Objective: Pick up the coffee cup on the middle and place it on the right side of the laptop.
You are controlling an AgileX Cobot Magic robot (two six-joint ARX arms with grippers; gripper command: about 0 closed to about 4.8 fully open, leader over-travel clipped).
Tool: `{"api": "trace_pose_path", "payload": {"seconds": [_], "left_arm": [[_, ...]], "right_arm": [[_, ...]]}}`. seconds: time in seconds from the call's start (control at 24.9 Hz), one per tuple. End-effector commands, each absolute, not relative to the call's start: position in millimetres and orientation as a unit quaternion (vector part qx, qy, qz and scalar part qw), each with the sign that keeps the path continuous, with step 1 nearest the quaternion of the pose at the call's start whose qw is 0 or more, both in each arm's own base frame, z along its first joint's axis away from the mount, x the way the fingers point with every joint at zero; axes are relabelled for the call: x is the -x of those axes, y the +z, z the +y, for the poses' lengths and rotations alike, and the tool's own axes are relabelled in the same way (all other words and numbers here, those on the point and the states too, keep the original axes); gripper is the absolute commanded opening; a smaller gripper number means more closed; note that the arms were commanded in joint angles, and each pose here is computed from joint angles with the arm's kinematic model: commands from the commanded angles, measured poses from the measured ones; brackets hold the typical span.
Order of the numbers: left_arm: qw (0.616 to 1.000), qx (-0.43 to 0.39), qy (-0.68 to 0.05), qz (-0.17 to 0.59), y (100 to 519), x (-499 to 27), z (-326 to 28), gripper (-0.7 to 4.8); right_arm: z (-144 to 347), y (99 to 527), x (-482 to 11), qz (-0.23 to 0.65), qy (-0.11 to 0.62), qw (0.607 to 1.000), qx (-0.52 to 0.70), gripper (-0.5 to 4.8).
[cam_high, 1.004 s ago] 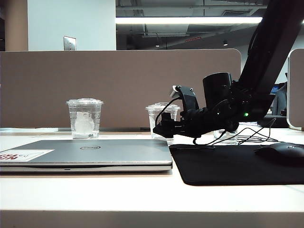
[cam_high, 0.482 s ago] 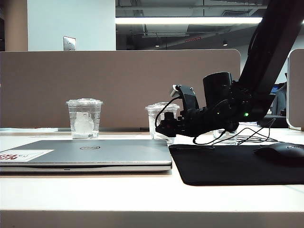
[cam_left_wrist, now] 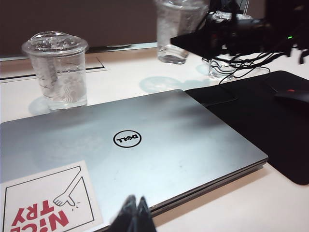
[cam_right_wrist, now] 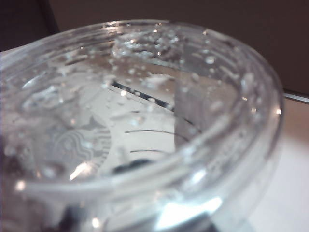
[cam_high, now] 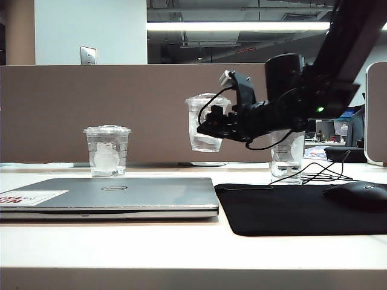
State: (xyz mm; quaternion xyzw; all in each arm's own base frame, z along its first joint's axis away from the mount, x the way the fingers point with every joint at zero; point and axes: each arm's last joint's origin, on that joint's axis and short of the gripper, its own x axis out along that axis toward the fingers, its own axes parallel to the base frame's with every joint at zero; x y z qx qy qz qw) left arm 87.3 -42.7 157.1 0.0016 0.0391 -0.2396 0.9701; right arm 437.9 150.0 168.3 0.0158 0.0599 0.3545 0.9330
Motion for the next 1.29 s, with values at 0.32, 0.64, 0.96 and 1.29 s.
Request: {"api": "trace_pose_path", "payload": {"seconds": [0.32, 0.64, 0.96, 1.29], "left_arm": [[0.97, -0.003, -0.242, 0.034, 159, -87, -43, -0.05], [0.97, -0.003, -0.241, 0.034, 159, -87, -43, -0.05], [0.97, -0.003, -0.241, 0.034, 159, -87, -43, -0.05], [0.97, -0.003, -0.241, 0.034, 159, -87, -43, -0.05]], "right_arm": [[124, 173, -358, 0.008, 0.332, 0.943, -0.015, 2.73], [103, 150, -296, 0.044, 0.31, 0.949, -0.03, 2.73], [100, 131, -288, 0.086, 0.292, 0.952, -0.03, 2.73], [101, 114, -289, 0.115, 0.302, 0.946, -0.031, 2.73]]}}
